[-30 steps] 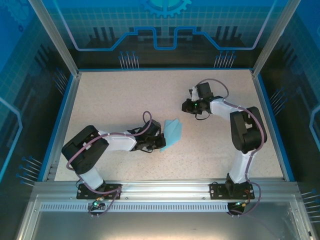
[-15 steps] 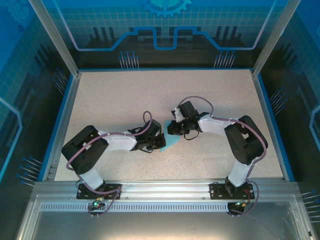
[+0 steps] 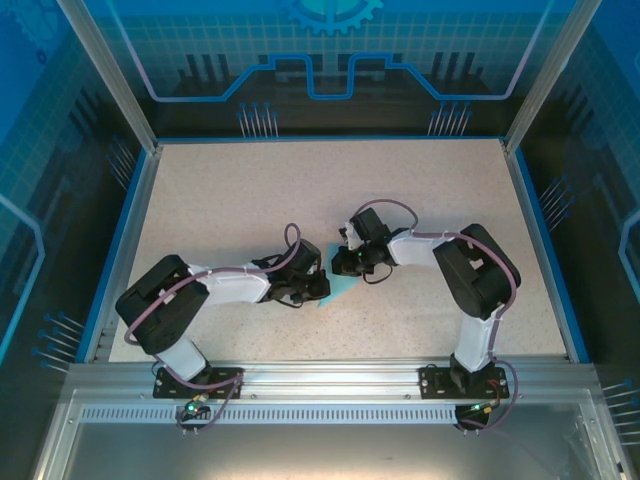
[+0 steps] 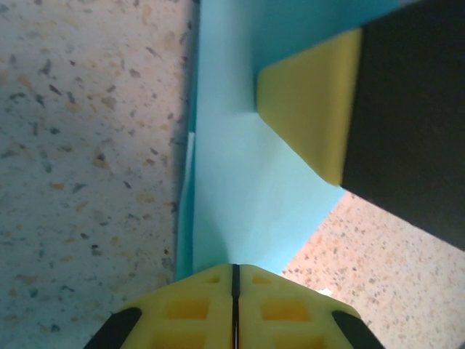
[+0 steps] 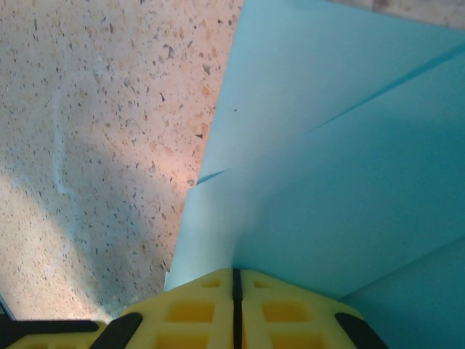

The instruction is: Fold a paper plane with a square sheet of paper (pick it up from the middle)

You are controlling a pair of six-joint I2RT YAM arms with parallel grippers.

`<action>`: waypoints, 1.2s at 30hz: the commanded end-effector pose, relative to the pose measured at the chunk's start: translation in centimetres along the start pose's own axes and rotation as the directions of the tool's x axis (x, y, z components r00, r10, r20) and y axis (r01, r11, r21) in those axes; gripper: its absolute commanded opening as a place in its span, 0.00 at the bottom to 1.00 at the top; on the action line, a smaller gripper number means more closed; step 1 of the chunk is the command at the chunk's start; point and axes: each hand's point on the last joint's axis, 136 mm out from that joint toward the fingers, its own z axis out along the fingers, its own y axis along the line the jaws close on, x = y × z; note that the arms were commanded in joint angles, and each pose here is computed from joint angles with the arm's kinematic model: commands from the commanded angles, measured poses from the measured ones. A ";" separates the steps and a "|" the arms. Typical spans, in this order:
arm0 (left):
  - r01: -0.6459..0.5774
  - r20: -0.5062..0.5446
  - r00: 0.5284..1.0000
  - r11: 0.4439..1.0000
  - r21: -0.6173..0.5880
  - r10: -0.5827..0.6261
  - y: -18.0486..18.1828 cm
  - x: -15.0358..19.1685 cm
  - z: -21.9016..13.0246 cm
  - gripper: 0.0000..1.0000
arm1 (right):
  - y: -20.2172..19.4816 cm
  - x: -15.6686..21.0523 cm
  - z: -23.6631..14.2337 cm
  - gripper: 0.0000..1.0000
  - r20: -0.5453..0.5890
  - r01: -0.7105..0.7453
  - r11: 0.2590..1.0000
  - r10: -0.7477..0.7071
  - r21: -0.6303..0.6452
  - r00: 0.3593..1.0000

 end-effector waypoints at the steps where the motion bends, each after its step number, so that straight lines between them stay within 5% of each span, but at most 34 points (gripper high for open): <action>1: -0.037 -0.047 0.998 0.997 0.070 0.040 -1.2 1.3 -0.7 0.11 | -2.7 1.3 1.2 0.07 -0.042 -0.055 0.993 0.059 0.106 0.997; 8: -0.063 -0.070 0.995 0.998 0.017 0.064 -0.6 1.8 -0.5 0.17 | -3.3 1.5 1.6 0.07 -0.051 -0.075 0.988 0.082 0.132 0.995; 18: -0.021 -0.033 0.999 0.993 -0.116 0.017 2.6 1.7 -0.2 0.10 | -3.7 1.7 1.6 0.07 -0.059 -0.076 0.987 0.086 0.143 0.995; 25: 0.029 -0.027 0.999 0.994 -0.102 -0.032 3.5 2.6 -0.2 0.09 | -3.7 1.8 1.8 0.07 -0.065 -0.078 0.986 0.088 0.147 0.994; 36: -0.004 0.051 0.999 1.000 0.023 0.003 -0.5 -0.2 -2.0 0.10 | -4.1 2.1 2.0 0.07 -0.070 -0.082 0.984 0.093 0.156 0.993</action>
